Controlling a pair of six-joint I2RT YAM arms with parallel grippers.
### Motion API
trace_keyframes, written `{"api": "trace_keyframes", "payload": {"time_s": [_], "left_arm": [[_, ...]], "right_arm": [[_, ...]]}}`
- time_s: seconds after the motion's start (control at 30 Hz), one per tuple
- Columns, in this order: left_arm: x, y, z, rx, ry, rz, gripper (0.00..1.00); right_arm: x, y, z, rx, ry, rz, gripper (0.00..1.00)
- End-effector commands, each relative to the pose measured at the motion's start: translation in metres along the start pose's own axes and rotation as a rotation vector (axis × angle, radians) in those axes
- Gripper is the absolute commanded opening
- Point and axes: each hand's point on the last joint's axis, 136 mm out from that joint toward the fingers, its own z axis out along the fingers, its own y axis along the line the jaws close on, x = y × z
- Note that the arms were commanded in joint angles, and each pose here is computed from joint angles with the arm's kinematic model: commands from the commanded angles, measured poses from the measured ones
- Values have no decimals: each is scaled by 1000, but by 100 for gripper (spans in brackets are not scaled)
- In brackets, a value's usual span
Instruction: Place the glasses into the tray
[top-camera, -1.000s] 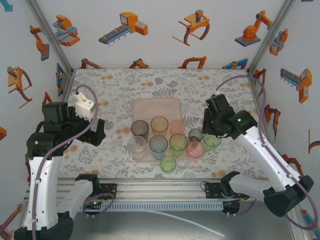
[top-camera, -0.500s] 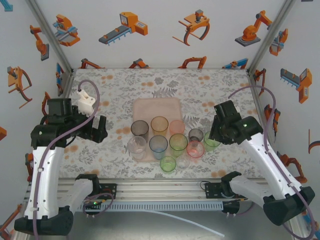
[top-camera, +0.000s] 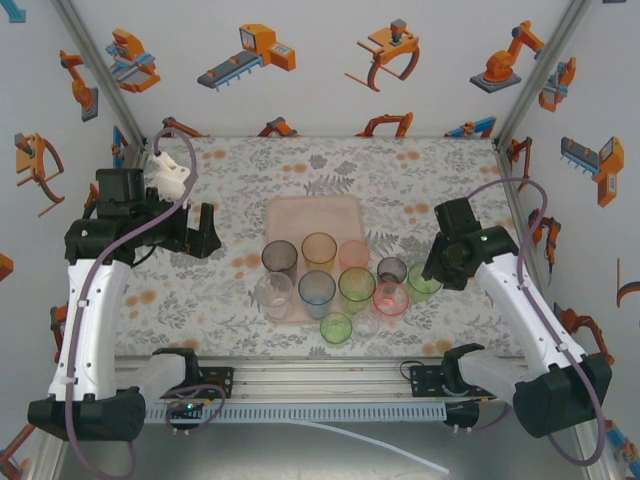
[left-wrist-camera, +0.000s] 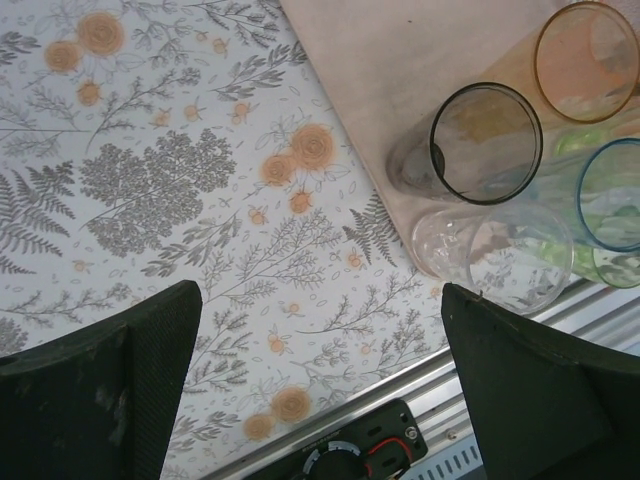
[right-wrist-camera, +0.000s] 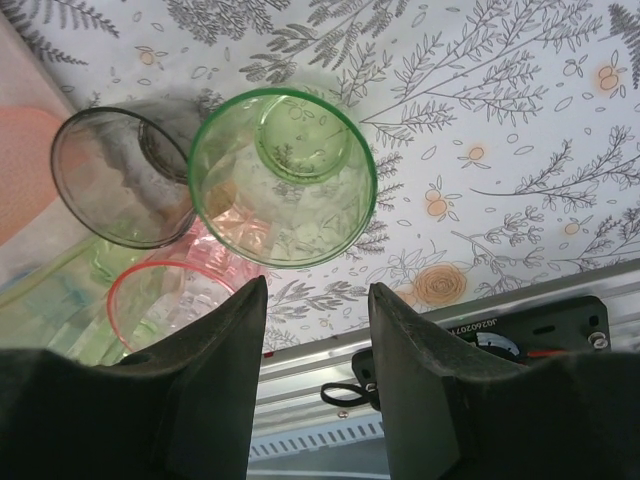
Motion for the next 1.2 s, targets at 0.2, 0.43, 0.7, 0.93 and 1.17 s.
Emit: {"api": "trace_keyframes", "payload": {"time_s": [0.2,0.43,0.7,0.93,1.17], "left_arm": [[-15,-8,5,67,-20,-45,97],[-20,-3,6,50,-19,-43,97],[-12,0,9,39,-4,-48,97],[-8,2,10,31,-7,-53,97],[-9,4,13,35,-5,-62,97]], "right_arm": [[-1,-3,15,-30,-5,69,44],[0,-11,28,7,25,69,44],[4,-12,43,3,46,94,40],[5,-21,50,44,40,90,36],[6,-27,52,76,40,84,28]]}}
